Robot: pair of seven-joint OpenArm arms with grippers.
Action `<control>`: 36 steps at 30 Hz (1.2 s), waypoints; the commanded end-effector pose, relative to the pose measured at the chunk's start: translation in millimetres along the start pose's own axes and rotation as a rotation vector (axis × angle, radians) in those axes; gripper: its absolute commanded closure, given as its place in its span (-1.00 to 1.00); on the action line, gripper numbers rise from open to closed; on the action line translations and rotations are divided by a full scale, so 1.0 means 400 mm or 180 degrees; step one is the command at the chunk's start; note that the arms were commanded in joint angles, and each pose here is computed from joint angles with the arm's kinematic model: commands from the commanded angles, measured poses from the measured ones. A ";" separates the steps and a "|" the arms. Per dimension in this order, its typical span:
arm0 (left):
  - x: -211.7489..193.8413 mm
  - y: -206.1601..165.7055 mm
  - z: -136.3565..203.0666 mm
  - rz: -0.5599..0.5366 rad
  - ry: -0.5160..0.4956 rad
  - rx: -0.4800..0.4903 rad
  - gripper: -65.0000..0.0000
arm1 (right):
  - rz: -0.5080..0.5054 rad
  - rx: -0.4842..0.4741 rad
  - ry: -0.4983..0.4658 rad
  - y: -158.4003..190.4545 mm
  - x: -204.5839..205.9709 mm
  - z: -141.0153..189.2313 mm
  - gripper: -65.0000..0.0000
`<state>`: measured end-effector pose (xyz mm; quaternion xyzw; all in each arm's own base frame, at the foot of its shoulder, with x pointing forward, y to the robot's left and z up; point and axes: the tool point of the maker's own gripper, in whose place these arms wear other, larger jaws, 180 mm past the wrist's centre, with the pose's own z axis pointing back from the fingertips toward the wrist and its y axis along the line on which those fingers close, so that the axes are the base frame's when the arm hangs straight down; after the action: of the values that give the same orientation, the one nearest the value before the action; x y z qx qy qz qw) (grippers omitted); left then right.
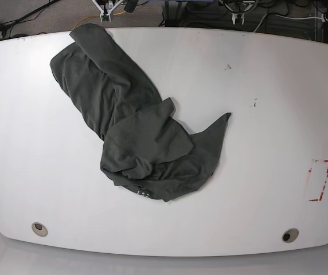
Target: Fold the T-shirt properly
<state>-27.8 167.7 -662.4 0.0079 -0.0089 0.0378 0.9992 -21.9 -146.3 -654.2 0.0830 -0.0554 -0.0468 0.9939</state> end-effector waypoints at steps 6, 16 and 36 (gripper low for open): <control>0.015 -0.004 0.000 -0.0007 -0.0094 -0.0010 0.14 | -0.0005 0.0031 -0.0032 0.011 0.017 -0.004 0.18; 0.028 0.000 0.001 -0.0018 -0.0182 0.0000 0.14 | 0.0006 0.0028 -0.0074 0.010 0.034 -0.006 0.18; -0.015 0.007 0.020 0.0005 -0.0599 0.0016 0.15 | 0.0102 -0.0125 -0.0214 -0.040 0.025 0.026 0.19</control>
<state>-33.2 169.3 -655.6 0.0125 -0.0937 0.0364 0.9949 -14.9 -159.9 -646.7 0.0630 -0.0841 -0.0330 0.9939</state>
